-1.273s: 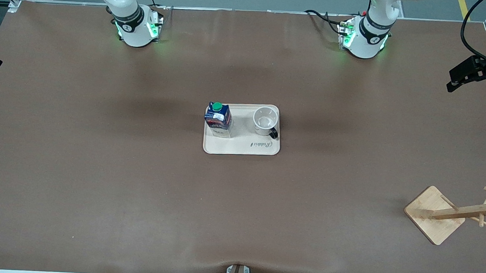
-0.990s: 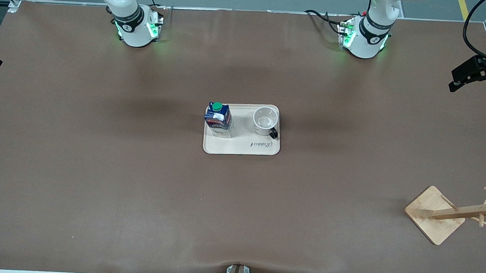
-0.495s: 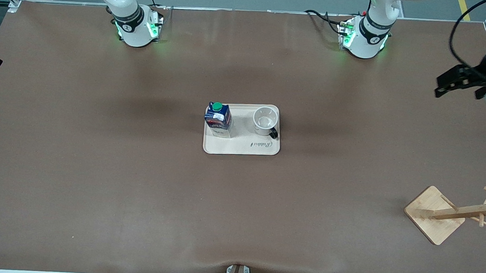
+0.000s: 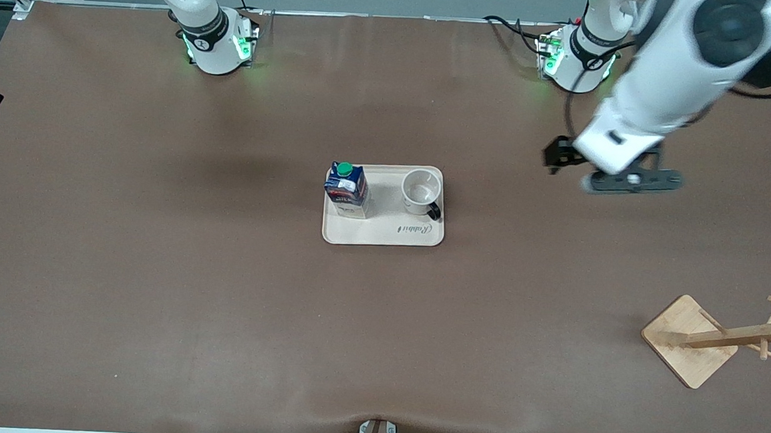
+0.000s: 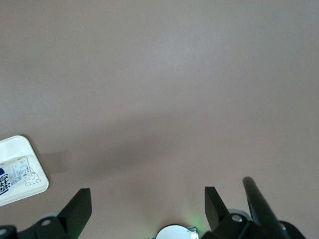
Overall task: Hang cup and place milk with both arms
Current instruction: 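Reach the left gripper down to the white mug on the tray, then grasp the mug rim with the left gripper and lift it off the tray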
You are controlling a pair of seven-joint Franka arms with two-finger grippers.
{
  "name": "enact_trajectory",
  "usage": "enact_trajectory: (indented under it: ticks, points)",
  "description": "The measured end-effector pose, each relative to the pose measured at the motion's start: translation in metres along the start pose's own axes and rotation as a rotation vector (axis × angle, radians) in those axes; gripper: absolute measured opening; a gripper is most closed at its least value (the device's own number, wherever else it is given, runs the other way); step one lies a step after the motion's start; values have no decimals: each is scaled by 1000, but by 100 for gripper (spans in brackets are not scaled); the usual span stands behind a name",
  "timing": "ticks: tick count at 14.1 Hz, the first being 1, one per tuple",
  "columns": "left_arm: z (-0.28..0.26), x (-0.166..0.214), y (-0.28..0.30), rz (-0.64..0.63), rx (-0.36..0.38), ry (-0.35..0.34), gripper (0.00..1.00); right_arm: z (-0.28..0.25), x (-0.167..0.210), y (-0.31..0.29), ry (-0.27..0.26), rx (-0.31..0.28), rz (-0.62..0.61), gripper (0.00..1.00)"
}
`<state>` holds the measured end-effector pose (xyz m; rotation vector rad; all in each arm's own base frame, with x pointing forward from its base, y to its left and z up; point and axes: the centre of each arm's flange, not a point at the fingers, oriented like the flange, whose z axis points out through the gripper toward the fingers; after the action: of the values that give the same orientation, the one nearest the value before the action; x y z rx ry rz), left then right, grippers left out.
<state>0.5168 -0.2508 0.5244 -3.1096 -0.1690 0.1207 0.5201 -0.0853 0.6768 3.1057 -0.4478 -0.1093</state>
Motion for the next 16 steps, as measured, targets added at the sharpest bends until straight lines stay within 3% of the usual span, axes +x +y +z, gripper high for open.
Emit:
enact_trajectory:
  ticks: [4,8,14,16]
  points:
    - [89,-37,108,-150,-50,-23,100,1,1,1,-2,0,2,100]
    - [158,-76,172,-182,-24,-19,100,3,3,1,-3,-1,3,100]
    - [216,-78,186,-253,25,-44,100,8,5,-25,-6,-4,-46,100]
    - [239,-77,187,-312,53,-53,96,13,4,-46,-14,-10,-83,100]
